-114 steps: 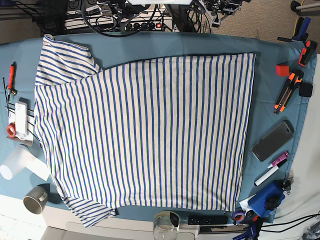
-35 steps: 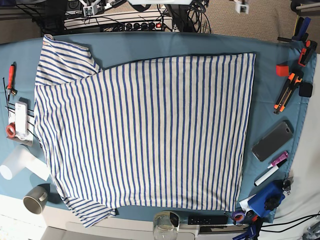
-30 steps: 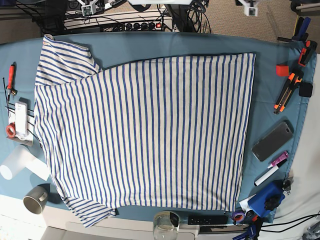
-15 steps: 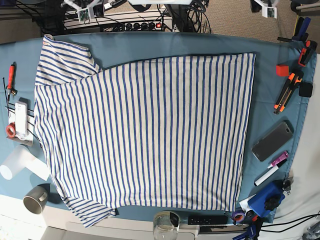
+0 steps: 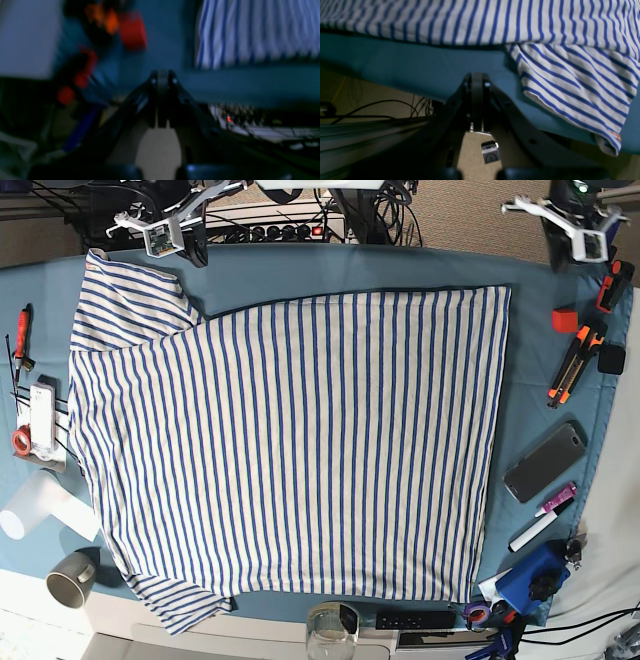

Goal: Fold the T-shirt properly
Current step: 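Lower the right gripper toward the shirt's shoulder corner by the sleeve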

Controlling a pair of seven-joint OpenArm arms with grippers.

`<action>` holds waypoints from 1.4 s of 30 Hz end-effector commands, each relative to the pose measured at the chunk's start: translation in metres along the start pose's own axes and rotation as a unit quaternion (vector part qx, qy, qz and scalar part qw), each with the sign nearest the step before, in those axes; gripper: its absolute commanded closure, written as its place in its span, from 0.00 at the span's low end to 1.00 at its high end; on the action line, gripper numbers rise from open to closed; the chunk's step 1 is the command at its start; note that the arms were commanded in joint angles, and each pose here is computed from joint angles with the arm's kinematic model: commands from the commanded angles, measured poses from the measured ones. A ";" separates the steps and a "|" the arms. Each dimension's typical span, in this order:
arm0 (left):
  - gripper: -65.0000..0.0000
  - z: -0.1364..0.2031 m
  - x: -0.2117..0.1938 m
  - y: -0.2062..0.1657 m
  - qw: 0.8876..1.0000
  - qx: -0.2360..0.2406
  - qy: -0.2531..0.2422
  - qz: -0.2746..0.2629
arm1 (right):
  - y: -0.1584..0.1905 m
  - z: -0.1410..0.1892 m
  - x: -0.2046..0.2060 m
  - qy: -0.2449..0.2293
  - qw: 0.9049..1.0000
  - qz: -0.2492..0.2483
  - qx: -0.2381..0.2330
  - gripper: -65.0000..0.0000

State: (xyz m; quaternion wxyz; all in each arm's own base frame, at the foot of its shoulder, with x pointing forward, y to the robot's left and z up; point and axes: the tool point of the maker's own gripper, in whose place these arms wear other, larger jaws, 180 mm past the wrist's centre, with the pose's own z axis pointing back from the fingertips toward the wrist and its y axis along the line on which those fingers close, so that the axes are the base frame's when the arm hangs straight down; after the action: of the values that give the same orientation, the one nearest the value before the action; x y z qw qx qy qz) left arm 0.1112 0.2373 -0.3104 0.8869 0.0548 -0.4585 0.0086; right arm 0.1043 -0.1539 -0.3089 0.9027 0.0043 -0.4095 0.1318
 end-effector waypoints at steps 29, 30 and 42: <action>0.68 -0.027 0.065 -0.014 0.995 -0.023 -0.070 -0.060 | -0.042 -0.025 0.063 -0.094 0.991 0.037 -0.091 1.00; 0.68 -0.027 0.065 -0.018 0.995 -0.032 -0.070 -0.065 | -0.047 -0.025 0.065 -0.096 0.989 0.037 -0.105 1.00; 0.68 -0.027 0.065 -0.021 0.994 -0.042 -0.070 -0.069 | -0.073 -0.020 0.065 -0.084 0.978 0.055 -0.181 0.83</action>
State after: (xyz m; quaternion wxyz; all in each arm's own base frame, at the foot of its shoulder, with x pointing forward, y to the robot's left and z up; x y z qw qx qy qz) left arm 0.1702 0.2176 -0.2834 0.8608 0.0476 -0.5020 -0.0685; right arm 0.1745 -0.2077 -0.2769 0.8531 -0.1661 -0.4844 0.0999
